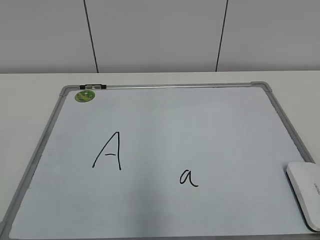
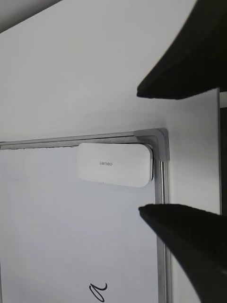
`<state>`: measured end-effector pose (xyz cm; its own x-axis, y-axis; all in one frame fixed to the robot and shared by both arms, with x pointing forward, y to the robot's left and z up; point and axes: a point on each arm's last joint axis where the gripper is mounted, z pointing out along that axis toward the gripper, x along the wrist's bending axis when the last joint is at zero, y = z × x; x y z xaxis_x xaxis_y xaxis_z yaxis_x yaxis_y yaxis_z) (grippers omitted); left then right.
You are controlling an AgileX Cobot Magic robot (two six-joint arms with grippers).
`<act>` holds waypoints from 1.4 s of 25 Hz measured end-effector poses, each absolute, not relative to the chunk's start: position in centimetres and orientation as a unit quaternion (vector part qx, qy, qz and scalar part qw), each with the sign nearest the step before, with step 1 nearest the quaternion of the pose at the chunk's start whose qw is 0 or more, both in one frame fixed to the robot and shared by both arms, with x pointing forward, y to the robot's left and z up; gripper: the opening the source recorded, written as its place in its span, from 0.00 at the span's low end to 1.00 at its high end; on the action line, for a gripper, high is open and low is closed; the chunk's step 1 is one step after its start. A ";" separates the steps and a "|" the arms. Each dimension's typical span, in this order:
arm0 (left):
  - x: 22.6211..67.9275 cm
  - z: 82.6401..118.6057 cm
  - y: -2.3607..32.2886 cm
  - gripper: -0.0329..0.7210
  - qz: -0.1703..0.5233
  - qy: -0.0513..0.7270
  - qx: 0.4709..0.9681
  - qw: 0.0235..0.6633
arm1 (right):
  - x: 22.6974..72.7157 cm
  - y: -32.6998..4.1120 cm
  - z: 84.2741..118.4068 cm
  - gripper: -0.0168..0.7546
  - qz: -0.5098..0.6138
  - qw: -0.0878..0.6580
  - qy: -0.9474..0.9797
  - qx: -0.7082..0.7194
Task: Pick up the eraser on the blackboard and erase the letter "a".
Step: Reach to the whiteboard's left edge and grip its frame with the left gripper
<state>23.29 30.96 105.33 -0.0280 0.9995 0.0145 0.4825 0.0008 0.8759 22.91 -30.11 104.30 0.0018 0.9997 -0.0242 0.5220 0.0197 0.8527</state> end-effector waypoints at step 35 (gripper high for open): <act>41.8 110.2 29.2 0.37 0.234 0.666 0.661 0.255 | 22.9 -30.1 104.3 0.69 0.339 0.354 0.620 0.613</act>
